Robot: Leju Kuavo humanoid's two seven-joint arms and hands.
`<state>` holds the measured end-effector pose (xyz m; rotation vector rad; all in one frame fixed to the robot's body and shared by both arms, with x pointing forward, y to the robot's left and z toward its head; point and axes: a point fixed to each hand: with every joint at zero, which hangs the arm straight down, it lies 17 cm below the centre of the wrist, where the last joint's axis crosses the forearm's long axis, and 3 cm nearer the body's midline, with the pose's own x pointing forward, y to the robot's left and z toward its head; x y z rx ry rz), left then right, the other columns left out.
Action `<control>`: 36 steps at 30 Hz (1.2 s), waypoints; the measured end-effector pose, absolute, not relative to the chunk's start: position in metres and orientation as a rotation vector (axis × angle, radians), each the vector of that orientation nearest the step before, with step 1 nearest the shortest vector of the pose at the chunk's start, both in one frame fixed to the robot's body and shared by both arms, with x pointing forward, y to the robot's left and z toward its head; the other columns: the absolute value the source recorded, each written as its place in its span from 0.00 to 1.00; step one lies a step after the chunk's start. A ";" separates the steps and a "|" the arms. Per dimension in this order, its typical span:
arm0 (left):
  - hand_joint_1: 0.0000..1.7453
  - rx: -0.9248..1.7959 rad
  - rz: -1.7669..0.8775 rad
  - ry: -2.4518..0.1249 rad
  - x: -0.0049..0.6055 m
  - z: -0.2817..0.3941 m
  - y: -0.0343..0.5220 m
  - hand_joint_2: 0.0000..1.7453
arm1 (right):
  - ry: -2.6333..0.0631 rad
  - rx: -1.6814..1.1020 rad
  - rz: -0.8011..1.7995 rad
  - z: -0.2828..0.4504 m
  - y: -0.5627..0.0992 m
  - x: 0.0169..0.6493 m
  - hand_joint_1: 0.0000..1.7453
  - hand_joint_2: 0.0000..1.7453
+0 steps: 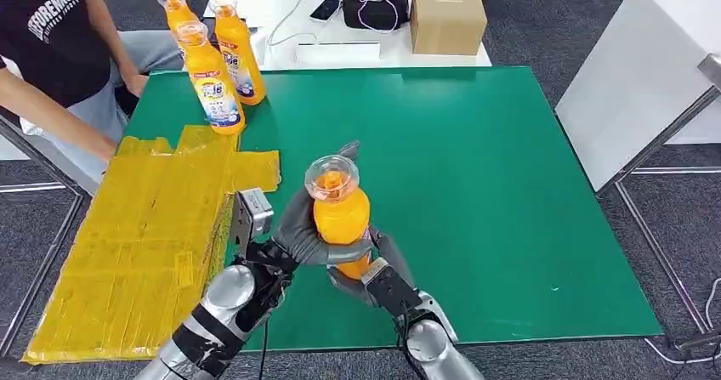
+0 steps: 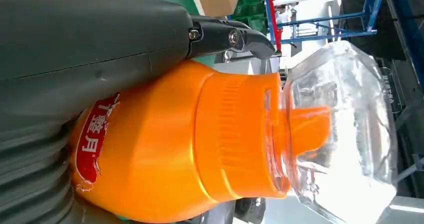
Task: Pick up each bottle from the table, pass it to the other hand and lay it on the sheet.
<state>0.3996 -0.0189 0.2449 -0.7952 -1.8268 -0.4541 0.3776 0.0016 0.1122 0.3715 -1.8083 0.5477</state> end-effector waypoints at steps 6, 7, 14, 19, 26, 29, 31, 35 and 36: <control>0.00 -0.798 -0.460 -1.825 0.399 0.245 -0.021 1.00 | -1.807 0.372 0.550 0.112 0.002 0.377 0.99 1.00; 0.00 -0.798 -0.461 -1.825 0.399 0.245 -0.021 1.00 | -1.807 0.372 0.550 0.112 0.002 0.377 0.99 1.00; 0.00 -0.807 -0.453 -1.817 0.400 0.245 -0.022 1.00 | -1.815 0.372 0.549 0.114 0.003 0.378 0.99 1.00; 0.00 -0.821 -0.433 -1.800 0.404 0.242 -0.021 1.00 | -1.847 0.355 0.533 0.124 0.004 0.379 1.00 1.00; 1.00 -0.834 -0.369 -1.803 0.411 0.246 -0.015 1.00 | -1.865 0.333 0.529 0.129 0.006 0.379 1.00 1.00; 1.00 -0.834 -0.347 -1.802 0.413 0.246 -0.012 1.00 | -1.871 0.324 0.534 0.130 0.007 0.381 1.00 1.00; 1.00 -0.833 -0.339 -1.801 0.414 0.246 -0.011 1.00 | -1.877 0.320 0.533 0.132 0.007 0.382 1.00 1.00; 1.00 -0.834 -0.334 -1.800 0.414 0.246 -0.011 1.00 | -1.883 0.308 0.531 0.132 0.005 0.382 1.00 1.00; 1.00 -0.835 -0.333 -1.800 0.414 0.246 -0.010 1.00 | -1.884 0.305 0.529 0.132 0.005 0.383 1.00 1.00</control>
